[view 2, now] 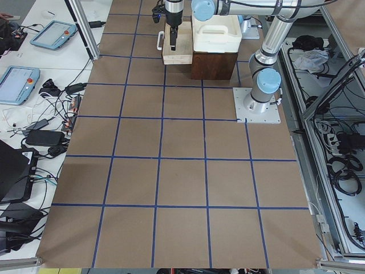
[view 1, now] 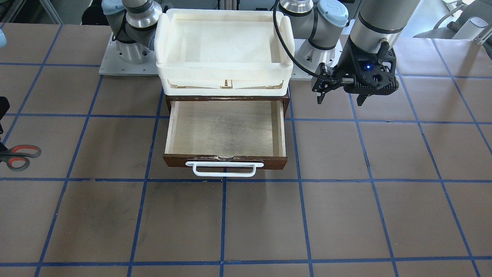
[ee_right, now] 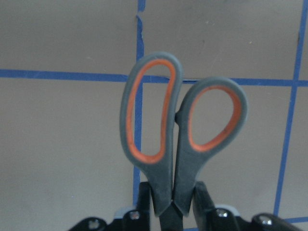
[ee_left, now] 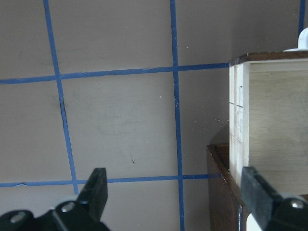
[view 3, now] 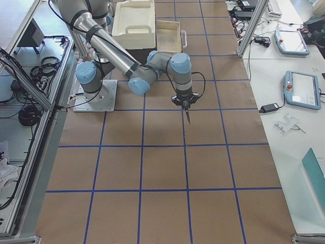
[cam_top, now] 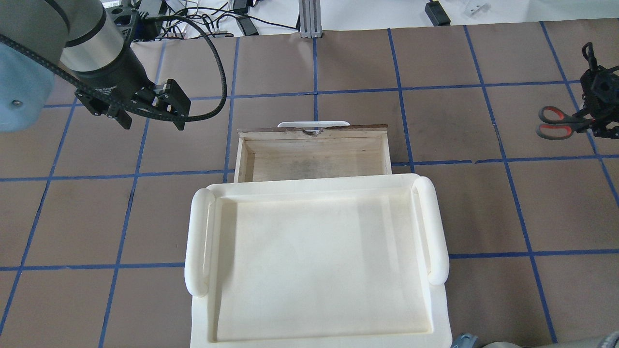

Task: Put scissors in drawer and close it
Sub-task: 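Lift the scissors with the right gripper and carry them over the drawer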

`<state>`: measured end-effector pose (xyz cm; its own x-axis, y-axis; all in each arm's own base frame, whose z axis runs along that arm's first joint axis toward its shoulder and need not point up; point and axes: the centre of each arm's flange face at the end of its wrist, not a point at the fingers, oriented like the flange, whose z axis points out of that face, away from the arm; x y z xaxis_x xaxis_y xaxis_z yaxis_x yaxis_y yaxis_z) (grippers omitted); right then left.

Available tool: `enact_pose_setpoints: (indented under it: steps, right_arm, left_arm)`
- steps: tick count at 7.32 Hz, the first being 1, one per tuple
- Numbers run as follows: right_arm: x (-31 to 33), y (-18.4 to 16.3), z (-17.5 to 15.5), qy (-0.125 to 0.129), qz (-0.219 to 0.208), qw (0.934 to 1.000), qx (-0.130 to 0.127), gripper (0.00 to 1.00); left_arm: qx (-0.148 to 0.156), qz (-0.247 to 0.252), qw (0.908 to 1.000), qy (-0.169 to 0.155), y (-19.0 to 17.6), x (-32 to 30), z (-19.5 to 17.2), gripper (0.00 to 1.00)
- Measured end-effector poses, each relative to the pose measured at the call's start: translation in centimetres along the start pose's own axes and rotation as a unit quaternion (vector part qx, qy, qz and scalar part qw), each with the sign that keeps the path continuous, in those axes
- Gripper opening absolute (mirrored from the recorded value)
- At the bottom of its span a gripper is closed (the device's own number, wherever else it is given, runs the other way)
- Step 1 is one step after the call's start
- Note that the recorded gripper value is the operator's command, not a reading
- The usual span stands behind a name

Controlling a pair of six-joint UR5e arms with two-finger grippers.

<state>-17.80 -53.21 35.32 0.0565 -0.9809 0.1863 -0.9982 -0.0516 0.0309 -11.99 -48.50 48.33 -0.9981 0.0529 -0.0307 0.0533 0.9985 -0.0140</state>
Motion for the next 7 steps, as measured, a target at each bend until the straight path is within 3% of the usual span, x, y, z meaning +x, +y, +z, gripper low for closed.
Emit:
enact_pose_setpoints:
  steps: [3,7]
  right_arm:
    - [3.3,-9.2,-6.8,-0.004,-0.013,0.9999,0.010,0.00]
    - [3.2,-27.5,-9.7,-0.007,-0.050,0.9987,0.002,0.00]
  left_arm:
    - [0.000,-0.001,1.0000,0.001,0.0,0.0,0.0,1.00]
    - [0.001,0.000,1.0000,0.000,0.0,0.0,0.0,1.00]
